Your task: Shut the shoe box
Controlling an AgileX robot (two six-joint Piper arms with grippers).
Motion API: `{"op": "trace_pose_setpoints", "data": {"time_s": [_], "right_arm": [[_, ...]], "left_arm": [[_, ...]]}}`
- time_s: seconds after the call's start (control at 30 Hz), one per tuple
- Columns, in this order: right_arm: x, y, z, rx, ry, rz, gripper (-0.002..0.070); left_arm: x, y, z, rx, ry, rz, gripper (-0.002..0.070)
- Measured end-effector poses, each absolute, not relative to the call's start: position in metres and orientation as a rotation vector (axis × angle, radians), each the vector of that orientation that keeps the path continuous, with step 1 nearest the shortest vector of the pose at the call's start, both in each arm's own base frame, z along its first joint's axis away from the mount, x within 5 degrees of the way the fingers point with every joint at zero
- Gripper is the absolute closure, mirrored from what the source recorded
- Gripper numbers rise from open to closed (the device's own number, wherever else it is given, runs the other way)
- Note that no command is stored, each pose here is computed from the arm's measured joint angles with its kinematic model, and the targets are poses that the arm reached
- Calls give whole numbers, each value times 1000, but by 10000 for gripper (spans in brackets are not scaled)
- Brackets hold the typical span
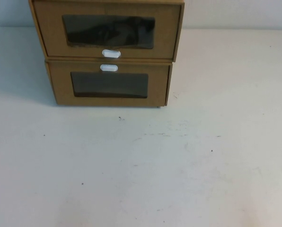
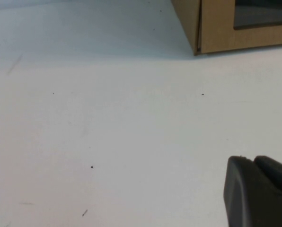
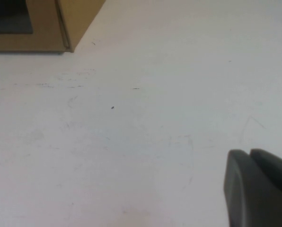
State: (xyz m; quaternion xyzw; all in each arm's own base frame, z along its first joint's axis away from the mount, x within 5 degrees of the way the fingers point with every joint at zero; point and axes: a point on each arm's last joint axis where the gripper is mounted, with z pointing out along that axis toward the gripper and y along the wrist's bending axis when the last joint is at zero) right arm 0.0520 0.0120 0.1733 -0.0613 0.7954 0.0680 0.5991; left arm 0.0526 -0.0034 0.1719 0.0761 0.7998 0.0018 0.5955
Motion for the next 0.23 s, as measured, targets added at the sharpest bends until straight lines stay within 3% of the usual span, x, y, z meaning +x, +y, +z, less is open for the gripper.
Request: {"op": "trace_pose_setpoints", "data": {"time_s": [0.23], "right_arm": [[52, 12, 173, -142, 1843, 158, 689]], "left_arm": [[53, -3, 172, 177, 1858, 4, 680]]}}
